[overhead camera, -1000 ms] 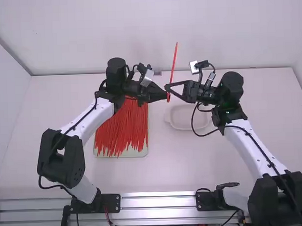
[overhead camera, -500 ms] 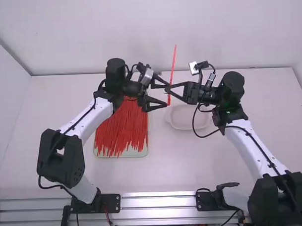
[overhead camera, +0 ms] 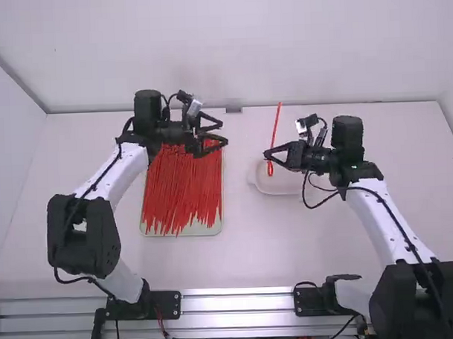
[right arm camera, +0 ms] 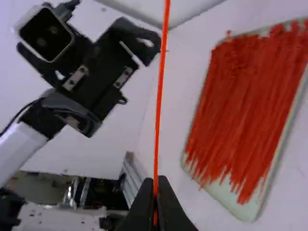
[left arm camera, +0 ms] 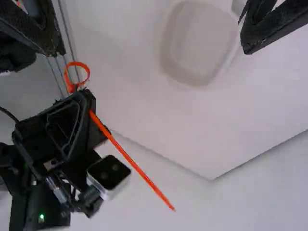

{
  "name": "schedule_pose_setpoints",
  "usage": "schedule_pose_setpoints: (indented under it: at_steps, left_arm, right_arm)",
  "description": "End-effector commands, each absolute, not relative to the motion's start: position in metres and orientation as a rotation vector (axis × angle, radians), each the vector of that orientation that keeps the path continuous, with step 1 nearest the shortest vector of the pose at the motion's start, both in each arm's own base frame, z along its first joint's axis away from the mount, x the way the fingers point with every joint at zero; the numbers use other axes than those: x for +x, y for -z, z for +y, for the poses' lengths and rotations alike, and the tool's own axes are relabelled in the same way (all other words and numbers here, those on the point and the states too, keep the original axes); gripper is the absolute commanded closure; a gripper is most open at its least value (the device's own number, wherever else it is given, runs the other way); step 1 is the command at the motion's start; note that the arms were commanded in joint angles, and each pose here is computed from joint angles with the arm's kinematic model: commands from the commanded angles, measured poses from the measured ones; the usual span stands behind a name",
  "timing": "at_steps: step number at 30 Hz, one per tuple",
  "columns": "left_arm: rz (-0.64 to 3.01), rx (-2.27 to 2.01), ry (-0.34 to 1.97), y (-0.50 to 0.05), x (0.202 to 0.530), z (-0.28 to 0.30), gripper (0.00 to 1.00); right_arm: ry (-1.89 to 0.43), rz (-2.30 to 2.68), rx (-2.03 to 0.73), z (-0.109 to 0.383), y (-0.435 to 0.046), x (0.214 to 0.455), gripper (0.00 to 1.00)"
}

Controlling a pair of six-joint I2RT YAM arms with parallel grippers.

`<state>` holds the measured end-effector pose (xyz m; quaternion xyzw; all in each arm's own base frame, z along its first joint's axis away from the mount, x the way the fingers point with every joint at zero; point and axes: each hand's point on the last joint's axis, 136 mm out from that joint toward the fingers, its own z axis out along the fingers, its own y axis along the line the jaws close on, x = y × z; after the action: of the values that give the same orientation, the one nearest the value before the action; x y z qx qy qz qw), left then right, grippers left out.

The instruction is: Fasten the cable tie

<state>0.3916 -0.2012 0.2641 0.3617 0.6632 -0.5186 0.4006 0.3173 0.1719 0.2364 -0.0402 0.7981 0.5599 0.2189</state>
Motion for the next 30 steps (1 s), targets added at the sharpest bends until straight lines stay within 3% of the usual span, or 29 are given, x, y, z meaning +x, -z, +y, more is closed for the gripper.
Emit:
schedule_pose_setpoints:
  at_steps: [1, 11, 15, 23, 30]
  left_arm:
    - [1.698, 0.875, 1.307, -0.263, 0.396, -0.187, 0.01]
    - [1.756, 0.796, 1.283, -0.256, 0.404, -0.165, 0.01]
    - [1.902, 0.651, 1.165, -0.237, 0.424, -0.154, 0.01]
    - [2.155, 0.322, 0.97, -0.202, 0.449, -0.125, 0.01]
    - [2.159, 0.303, 0.983, -0.202, 0.449, -0.125, 0.01]
  right_arm:
    - [-1.363, 2.194, -0.182, 0.159, -0.232, 0.327, 1.0]
    - [-0.937, 2.445, 0.045, 0.122, -0.172, 0.334, 1.0]
    - [-0.757, 2.497, 0.074, 0.117, -0.158, 0.336, 1.0]
    - [-0.691, 2.459, 0.105, 0.126, -0.145, 0.363, 1.0]
    - [-0.682, 2.548, 0.175, 0.123, -0.1, 0.377, 1.0]
